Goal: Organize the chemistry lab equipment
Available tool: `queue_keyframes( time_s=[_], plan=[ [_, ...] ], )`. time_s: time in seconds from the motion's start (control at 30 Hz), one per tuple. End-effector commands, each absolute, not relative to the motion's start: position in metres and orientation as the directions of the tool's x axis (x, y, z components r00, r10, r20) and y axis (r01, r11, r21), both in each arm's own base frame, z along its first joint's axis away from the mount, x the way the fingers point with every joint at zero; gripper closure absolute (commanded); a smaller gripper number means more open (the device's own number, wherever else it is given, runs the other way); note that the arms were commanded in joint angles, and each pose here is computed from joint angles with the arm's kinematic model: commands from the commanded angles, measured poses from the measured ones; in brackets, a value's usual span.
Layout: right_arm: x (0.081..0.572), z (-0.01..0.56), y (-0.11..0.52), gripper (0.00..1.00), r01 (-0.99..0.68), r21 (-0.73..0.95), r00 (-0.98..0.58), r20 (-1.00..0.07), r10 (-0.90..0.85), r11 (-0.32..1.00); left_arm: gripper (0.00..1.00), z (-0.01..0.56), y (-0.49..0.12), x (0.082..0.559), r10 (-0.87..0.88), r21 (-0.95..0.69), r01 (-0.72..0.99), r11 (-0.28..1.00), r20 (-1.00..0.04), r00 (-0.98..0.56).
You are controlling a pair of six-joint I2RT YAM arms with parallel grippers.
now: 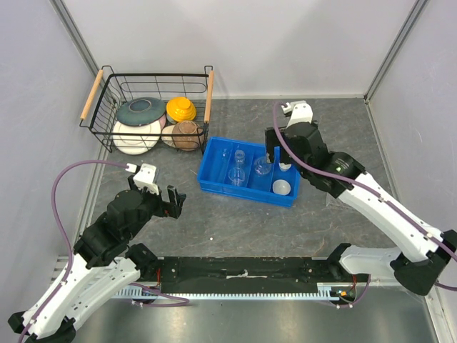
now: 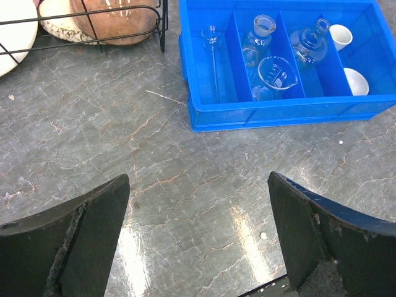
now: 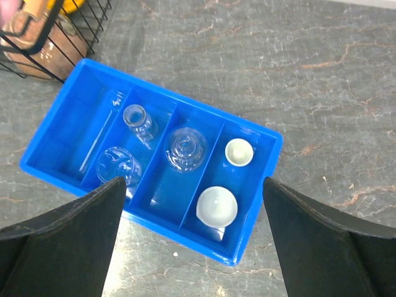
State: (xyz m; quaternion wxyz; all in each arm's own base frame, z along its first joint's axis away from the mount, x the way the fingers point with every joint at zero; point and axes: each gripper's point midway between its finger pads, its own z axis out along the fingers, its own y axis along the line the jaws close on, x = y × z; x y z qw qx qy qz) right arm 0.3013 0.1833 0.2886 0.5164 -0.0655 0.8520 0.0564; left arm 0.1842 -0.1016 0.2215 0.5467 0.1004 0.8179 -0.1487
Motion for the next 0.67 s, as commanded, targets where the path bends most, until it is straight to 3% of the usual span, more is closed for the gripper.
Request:
queue_keyframes(
  time_s=[0.0,0.5,0.63],
  plan=[
    [0.298,0.338,0.178,0.02,-0.174,0.098,-0.327,-0.944,0.036,0.98,0.0,0.234,-0.106,0.183,-0.032,-0.162,0.346,0.924,-0.935,-0.354],
    [0.27,0.374,0.157,0.02,-0.224,0.137,-0.223,-0.971,0.086,0.965,0.0,0.29,-0.103,0.181,-0.084,-0.179,0.372,0.911,-0.963,-0.256],
    [0.275,0.364,0.144,0.02,-0.15,0.08,-0.253,-0.967,0.04,0.985,0.0,0.298,-0.105,0.186,-0.091,-0.181,0.364,0.914,-0.964,-0.252]
  ],
)
